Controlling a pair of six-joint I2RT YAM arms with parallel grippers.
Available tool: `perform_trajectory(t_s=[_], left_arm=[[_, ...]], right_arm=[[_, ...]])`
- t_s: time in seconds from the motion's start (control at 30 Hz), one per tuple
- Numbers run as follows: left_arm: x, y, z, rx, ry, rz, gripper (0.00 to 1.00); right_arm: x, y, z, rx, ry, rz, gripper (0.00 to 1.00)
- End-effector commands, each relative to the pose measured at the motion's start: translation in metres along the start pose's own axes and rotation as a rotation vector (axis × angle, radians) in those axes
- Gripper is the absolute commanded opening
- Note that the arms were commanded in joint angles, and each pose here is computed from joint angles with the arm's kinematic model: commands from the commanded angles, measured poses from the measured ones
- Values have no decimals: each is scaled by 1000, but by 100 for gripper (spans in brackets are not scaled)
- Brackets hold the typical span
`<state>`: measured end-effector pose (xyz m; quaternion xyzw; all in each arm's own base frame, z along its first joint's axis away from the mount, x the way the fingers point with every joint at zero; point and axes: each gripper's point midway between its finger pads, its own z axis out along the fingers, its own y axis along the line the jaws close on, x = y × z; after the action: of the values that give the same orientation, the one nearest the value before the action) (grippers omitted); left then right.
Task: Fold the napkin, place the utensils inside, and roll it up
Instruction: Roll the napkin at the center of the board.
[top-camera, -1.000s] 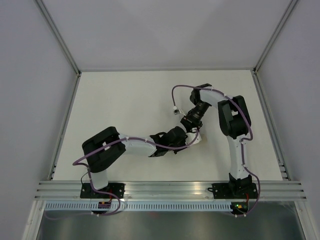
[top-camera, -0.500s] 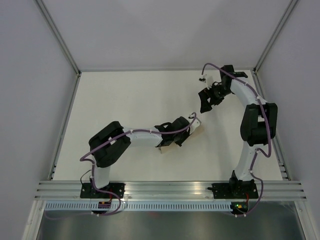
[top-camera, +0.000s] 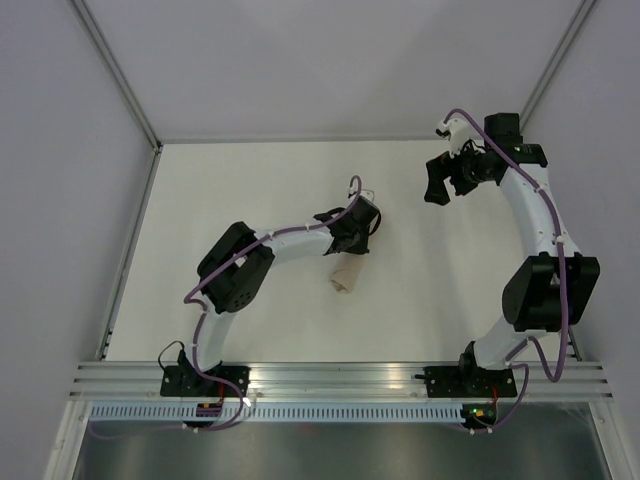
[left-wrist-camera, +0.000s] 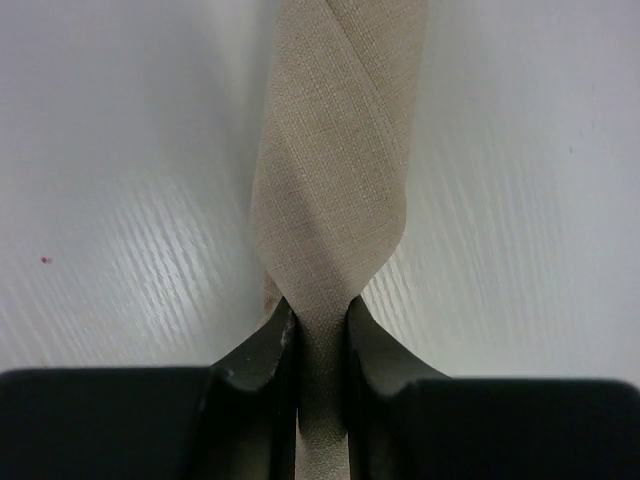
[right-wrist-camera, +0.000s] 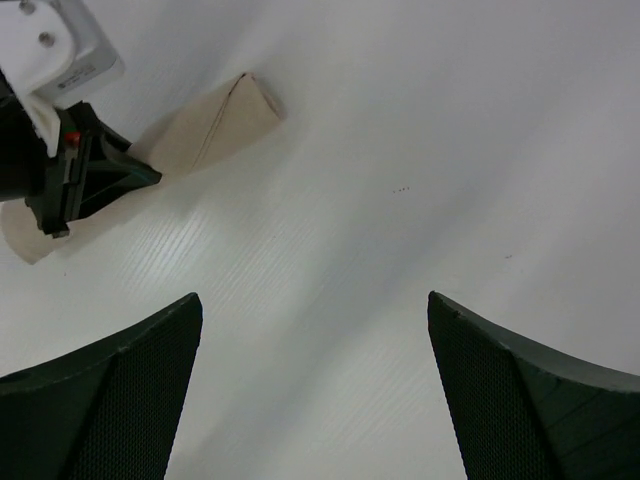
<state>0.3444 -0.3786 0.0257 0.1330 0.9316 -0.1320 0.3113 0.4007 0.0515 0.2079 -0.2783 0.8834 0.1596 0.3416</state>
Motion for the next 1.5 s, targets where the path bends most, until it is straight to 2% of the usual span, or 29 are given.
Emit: perform_trajectory(t_s=[0.0, 0.27, 0.37, 0.5, 0.6, 0.77, 0.9, 1.27, 1.47], left_arm=[[40, 34, 19, -177, 149, -142, 18], [45, 37, 39, -248, 174, -291, 21], [45, 30, 39, -239, 178, -334, 26], [44, 27, 38, -231, 178, -365, 39], [43, 25, 35, -220, 179, -368, 46], [37, 27, 24, -213, 151, -330, 54], [18, 20, 7, -167, 93, -293, 59], [-34, -7, -47, 29, -29, -203, 65], [-53, -3, -71, 76, -71, -173, 68]], right_arm=[[-5, 6, -11, 22, -27, 30, 98], [-11, 17, -25, 18, -68, 6, 98], [-9, 22, -26, -4, -72, 0, 98], [-5, 27, -27, -19, -71, -10, 98], [-3, 28, -27, -16, -68, -10, 98], [-1, 29, -31, -4, -67, -12, 98], [1, 30, -31, -4, -65, -1, 98], [11, 28, -22, 3, -58, 34, 98], [13, 25, -21, 18, -58, 55, 98]])
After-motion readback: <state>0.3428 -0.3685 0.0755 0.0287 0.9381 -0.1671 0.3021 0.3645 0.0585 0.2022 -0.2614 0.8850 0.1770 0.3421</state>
